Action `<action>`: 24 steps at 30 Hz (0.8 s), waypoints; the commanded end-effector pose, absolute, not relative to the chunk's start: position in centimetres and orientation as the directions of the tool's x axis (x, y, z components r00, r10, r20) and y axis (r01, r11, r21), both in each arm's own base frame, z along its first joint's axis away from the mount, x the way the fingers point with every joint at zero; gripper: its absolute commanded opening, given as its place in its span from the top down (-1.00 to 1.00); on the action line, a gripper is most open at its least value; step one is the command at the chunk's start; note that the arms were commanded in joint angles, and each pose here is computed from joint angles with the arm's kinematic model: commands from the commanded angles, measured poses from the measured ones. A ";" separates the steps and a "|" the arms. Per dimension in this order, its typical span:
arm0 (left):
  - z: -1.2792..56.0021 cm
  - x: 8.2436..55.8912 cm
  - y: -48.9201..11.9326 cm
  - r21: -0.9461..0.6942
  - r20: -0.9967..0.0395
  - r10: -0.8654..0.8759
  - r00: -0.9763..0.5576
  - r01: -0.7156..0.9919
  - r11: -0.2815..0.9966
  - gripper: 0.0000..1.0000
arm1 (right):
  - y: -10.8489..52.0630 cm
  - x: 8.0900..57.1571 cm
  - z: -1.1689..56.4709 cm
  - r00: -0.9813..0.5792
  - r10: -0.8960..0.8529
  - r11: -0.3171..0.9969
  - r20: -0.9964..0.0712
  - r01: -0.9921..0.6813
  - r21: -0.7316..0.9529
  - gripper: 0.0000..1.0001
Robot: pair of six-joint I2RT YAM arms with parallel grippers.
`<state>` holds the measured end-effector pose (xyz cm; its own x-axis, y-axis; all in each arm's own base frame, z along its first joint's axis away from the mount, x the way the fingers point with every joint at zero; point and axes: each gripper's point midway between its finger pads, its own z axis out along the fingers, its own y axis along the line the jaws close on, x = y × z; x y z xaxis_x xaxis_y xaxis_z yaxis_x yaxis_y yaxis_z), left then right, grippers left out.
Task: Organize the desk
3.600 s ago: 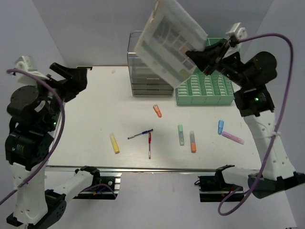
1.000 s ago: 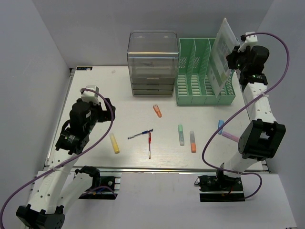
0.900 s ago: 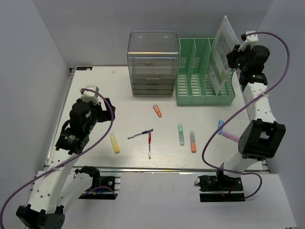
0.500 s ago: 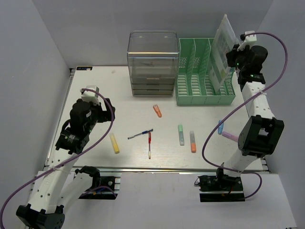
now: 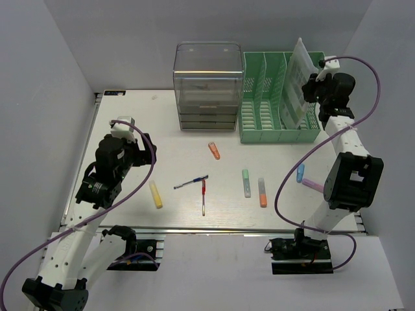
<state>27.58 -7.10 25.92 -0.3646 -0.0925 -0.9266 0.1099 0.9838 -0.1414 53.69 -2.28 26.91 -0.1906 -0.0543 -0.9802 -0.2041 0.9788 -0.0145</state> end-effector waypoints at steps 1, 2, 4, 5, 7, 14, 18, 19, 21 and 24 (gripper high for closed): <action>27.4 27.6 -7.3 -0.156 -0.936 -0.107 -0.335 0.122 0.980 -0.96 | -2.2 53.9 28.7 -0.104 -0.101 0.973 -0.989 -0.219 -0.076 0.32; 27.2 27.6 -7.2 -0.154 -0.935 -0.104 -0.339 0.122 0.981 -0.96 | -2.0 53.8 28.5 -0.110 -0.101 0.971 -0.989 -0.229 -0.074 0.16; 27.3 27.6 -7.3 -0.154 -0.935 -0.105 -0.338 0.123 0.980 -0.96 | -2.0 53.6 28.1 -0.122 -0.104 0.969 -0.987 -0.236 -0.073 -0.34; 27.3 27.6 -7.3 -0.153 -0.935 -0.103 -0.339 0.125 0.980 -0.96 | -1.9 53.3 28.1 -0.122 -0.107 0.968 -0.987 -0.241 -0.075 -0.47; 27.4 27.5 -7.4 -0.155 -0.935 -0.103 -0.340 0.129 0.979 -0.96 | -1.9 52.9 28.3 -0.119 -0.111 0.967 -0.987 -0.242 -0.080 -0.78; 27.6 27.5 -8.7 -0.194 -0.927 -0.118 -0.355 0.185 0.963 -0.96 | -2.7 50.2 32.8 -0.072 -0.134 0.973 -0.988 -0.198 -0.117 -0.78; 28.5 27.7 -9.5 -0.221 -0.926 -0.134 -0.354 0.217 0.951 -0.96 | -4.5 47.8 37.3 -0.024 -0.167 0.981 -0.986 -0.101 -0.164 -0.78; 28.6 27.6 -10.3 -0.241 -0.921 -0.139 -0.363 0.252 0.937 -0.96 | -5.2 46.9 39.4 0.008 -0.176 0.982 -0.984 -0.062 -0.176 -0.78; 29.3 27.8 -10.7 -0.251 -0.925 -0.149 -0.351 0.268 0.930 -0.96 | -5.6 45.3 41.9 0.042 -0.187 0.981 -0.982 -0.040 -0.188 -0.78; 29.7 28.1 -11.7 -0.280 -0.919 -0.164 -0.358 0.302 0.911 -0.96 | -4.4 42.1 44.2 0.086 -0.188 0.977 -0.978 -0.085 -0.196 -0.78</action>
